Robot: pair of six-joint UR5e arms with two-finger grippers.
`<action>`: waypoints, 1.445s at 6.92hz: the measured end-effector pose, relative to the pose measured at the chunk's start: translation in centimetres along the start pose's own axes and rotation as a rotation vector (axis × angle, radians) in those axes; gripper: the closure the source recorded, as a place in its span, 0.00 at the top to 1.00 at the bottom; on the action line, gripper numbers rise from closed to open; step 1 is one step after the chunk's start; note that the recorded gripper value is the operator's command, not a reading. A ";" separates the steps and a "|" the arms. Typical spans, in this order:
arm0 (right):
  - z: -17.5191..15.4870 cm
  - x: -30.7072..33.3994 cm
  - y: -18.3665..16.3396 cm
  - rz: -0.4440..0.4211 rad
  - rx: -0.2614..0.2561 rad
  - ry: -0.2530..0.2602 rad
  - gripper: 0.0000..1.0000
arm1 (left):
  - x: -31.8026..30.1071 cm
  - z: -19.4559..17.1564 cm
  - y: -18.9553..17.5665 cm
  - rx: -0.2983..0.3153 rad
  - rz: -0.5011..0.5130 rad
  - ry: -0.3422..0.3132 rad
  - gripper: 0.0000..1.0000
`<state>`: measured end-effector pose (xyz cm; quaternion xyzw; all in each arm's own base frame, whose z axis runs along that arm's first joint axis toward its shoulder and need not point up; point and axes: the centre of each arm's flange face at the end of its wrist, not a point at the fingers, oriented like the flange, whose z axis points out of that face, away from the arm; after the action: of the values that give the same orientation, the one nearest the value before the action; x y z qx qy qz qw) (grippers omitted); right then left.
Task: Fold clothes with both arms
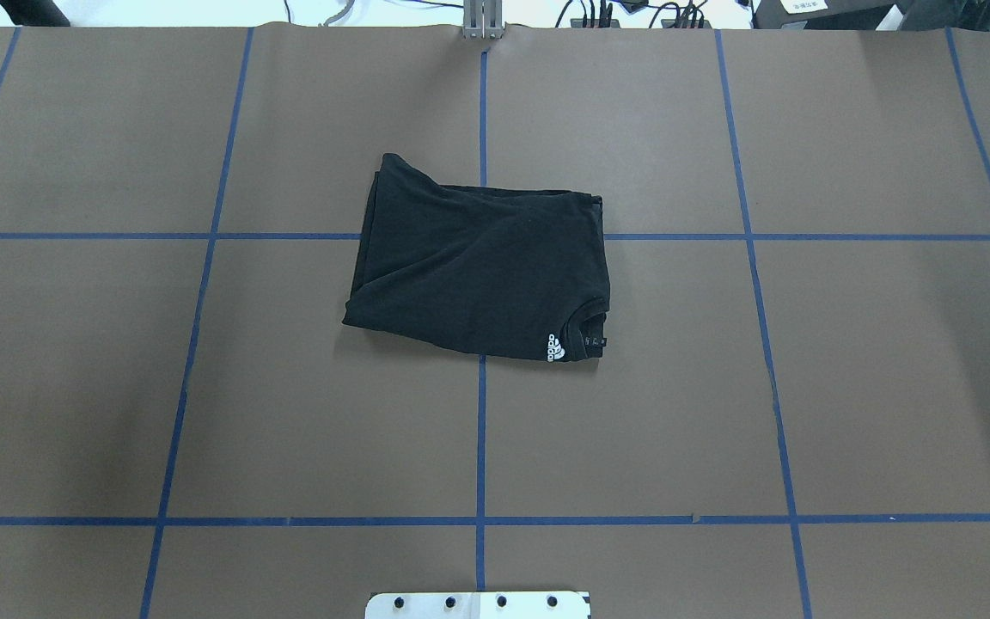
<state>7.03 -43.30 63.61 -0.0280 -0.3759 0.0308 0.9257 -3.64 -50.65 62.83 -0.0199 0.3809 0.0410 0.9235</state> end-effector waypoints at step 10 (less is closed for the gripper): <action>1.5 1.2 -0.2 0.024 -0.029 -0.005 1.00 | -0.3 0.3 0.0 -0.005 -0.003 0.004 1.00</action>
<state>6.86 -43.40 65.55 -0.0458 -0.3784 0.0364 0.9238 -3.62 -50.62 63.21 -0.0228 0.3827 0.0403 0.9227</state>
